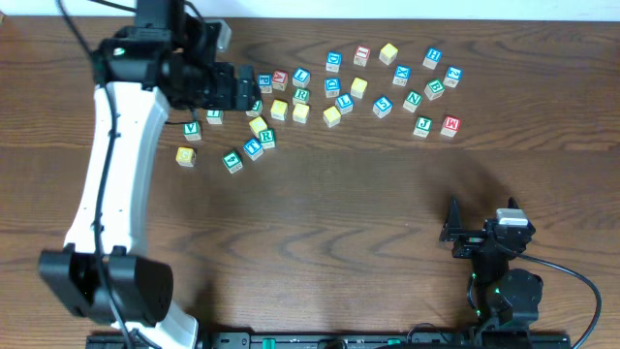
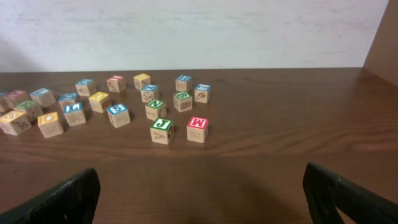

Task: Spell out ROBOT
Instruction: 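Reach the left gripper over the block pile toward the green R block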

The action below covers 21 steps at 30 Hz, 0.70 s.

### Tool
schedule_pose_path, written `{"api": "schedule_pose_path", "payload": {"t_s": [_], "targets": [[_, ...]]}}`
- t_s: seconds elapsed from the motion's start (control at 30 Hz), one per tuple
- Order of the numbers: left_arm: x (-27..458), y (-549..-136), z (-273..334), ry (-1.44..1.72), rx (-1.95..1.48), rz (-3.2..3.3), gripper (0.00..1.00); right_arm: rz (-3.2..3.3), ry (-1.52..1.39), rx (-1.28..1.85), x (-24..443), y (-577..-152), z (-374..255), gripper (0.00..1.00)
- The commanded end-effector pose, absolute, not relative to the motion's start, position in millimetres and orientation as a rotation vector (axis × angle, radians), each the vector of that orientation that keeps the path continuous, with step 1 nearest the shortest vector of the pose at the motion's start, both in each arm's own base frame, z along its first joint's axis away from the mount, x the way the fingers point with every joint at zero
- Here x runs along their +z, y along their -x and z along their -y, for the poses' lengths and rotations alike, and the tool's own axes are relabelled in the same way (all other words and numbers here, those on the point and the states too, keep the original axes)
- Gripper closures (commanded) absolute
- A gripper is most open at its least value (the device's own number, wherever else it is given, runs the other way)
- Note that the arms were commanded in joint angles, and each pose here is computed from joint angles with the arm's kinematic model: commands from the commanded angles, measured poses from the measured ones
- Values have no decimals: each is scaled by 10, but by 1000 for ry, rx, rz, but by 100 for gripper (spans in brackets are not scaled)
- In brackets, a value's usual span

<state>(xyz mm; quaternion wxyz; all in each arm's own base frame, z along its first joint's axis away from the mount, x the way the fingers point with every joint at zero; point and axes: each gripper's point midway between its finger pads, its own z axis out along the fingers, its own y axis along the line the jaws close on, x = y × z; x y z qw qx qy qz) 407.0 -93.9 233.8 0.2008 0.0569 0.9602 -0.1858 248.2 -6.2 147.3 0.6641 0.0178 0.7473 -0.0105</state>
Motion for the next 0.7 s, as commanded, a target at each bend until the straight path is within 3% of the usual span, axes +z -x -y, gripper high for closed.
{"api": "schedule_pose_path", "payload": {"t_s": [0.0,0.13,0.23,0.37,0.67], "targets": [[2271,-3997,1128,-125,-617,-2740,3,-1688,-38,-33,1468,-2479,75,1],[2116,-4063,1260,-157,-567,-2760,2,-1688,-38,-33,1468,-2479,75,1],[1891,-4134,1184,13,-376,-2825,0,-1688,-38,-33,1468,-2479,75,1],[1567,-4194,1149,202,-138,-2871,19,-1688,-38,-33,1468,-2479,75,1],[942,-4326,1322,368,-12,-2917,24,-1688,-38,-33,1468,-2479,75,1]]}}
